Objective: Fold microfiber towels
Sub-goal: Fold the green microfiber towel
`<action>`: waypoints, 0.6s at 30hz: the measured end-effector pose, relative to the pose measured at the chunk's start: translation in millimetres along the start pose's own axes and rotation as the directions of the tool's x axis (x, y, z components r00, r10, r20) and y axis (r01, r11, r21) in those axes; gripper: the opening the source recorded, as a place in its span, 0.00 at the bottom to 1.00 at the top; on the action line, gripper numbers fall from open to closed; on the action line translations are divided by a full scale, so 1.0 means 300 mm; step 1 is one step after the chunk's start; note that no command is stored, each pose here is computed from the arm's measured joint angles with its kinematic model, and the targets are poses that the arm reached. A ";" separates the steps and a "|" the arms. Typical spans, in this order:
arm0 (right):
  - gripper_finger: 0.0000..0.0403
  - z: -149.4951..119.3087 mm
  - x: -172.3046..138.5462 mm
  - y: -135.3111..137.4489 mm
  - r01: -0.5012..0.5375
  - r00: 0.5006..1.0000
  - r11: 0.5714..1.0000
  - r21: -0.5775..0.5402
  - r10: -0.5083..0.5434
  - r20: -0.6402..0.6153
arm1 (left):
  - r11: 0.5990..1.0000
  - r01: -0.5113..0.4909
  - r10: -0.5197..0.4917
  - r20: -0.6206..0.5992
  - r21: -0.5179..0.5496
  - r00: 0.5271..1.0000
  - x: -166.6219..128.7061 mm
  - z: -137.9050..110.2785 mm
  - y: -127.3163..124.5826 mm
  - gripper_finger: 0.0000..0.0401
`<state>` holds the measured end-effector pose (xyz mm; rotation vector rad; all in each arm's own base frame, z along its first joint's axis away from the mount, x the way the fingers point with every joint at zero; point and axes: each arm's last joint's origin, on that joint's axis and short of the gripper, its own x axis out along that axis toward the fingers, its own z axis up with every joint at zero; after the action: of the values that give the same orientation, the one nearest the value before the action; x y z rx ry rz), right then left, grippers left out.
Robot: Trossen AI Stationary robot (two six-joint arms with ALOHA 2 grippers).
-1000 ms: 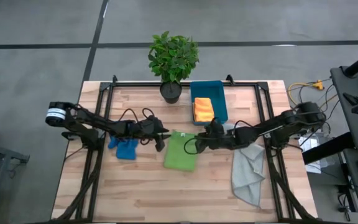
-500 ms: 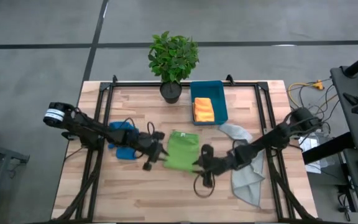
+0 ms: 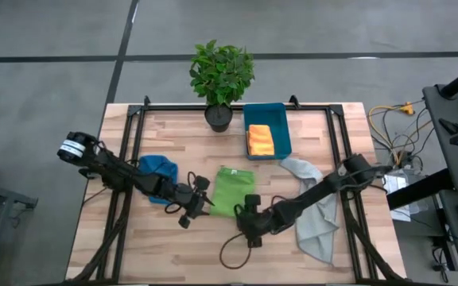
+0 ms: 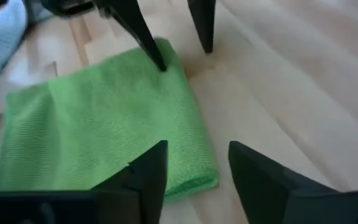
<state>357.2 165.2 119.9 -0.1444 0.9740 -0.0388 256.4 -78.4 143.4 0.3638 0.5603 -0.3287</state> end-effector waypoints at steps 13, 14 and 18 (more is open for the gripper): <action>0.55 0.019 0.022 0.004 0.047 0.998 0.990 0.134 -0.040 -0.056 | 0.999 0.041 -0.042 -0.218 -0.009 0.975 0.176 -0.026 -0.017 0.53; 0.54 0.017 0.025 -0.001 0.052 0.997 0.985 0.163 -0.041 -0.066 | 0.999 0.034 -0.039 -0.249 -0.025 0.968 0.183 -0.031 -0.018 0.52; 0.48 0.003 0.042 -0.019 0.063 0.993 0.962 0.266 -0.035 -0.109 | 0.995 0.018 -0.049 -0.339 -0.094 0.940 0.207 -0.056 -0.028 0.40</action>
<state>365.1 158.6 110.9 0.0847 1.0592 -0.2256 295.1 -91.2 92.8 0.3267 0.9203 -0.2737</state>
